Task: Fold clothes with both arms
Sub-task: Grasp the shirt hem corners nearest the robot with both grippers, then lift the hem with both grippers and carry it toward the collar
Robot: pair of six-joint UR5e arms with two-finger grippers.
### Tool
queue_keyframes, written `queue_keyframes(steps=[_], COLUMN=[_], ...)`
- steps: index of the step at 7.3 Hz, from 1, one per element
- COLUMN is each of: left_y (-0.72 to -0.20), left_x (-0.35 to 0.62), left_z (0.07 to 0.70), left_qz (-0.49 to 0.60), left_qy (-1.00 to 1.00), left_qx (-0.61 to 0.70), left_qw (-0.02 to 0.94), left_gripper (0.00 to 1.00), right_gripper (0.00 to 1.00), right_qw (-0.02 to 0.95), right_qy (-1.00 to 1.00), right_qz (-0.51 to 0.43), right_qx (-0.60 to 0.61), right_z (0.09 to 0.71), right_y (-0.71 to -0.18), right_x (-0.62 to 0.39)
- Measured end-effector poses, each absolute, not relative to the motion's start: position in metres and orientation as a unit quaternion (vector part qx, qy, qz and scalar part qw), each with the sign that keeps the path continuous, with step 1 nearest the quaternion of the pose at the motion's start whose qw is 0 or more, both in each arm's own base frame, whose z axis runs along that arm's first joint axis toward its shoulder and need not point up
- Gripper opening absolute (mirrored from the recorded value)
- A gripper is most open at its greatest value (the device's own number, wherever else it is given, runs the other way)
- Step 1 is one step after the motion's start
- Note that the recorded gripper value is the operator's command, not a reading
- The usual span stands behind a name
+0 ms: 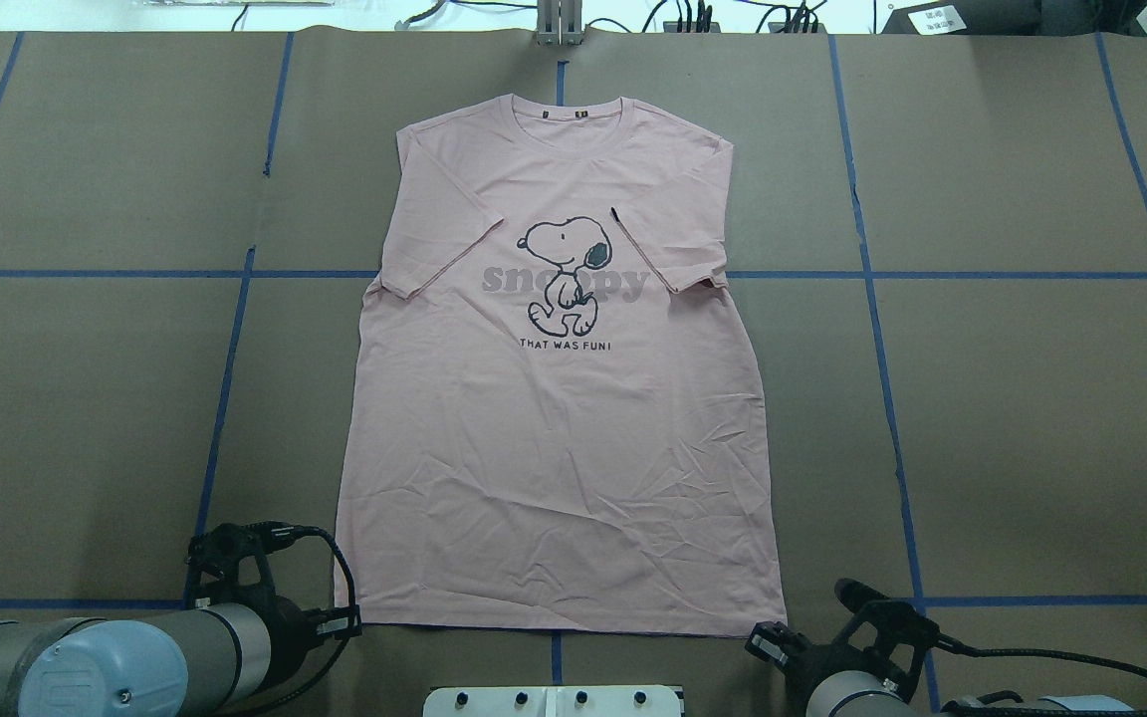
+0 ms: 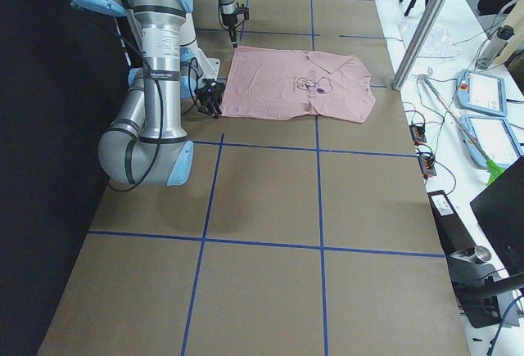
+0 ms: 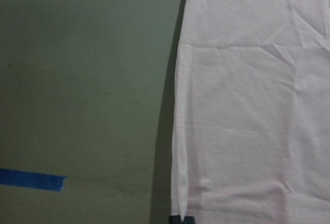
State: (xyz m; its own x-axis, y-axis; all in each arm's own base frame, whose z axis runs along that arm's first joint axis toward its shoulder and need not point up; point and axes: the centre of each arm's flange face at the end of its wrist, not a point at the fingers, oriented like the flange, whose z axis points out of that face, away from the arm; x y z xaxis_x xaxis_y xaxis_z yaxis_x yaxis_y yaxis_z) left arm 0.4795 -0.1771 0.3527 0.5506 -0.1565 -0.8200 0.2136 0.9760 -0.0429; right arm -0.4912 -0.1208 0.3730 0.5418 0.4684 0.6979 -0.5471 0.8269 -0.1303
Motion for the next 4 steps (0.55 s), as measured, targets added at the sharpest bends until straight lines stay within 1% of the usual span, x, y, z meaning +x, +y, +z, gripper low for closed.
queue_keyframes(steps=[4], left_y=[-0.178], left_x=[0.475], left_z=[0.344], left_qz=[-0.106], left_qy=[0.470], left_qx=[0.030], left_qw=[0.876], left_gripper=[0.00], right_gripper=[0.00], right_qw=[0.869], right_qy=[-0.394], right_qz=[0.294], right_qx=[0.052], right_z=[0.356], right_y=[-0.136], right_x=[-0.483])
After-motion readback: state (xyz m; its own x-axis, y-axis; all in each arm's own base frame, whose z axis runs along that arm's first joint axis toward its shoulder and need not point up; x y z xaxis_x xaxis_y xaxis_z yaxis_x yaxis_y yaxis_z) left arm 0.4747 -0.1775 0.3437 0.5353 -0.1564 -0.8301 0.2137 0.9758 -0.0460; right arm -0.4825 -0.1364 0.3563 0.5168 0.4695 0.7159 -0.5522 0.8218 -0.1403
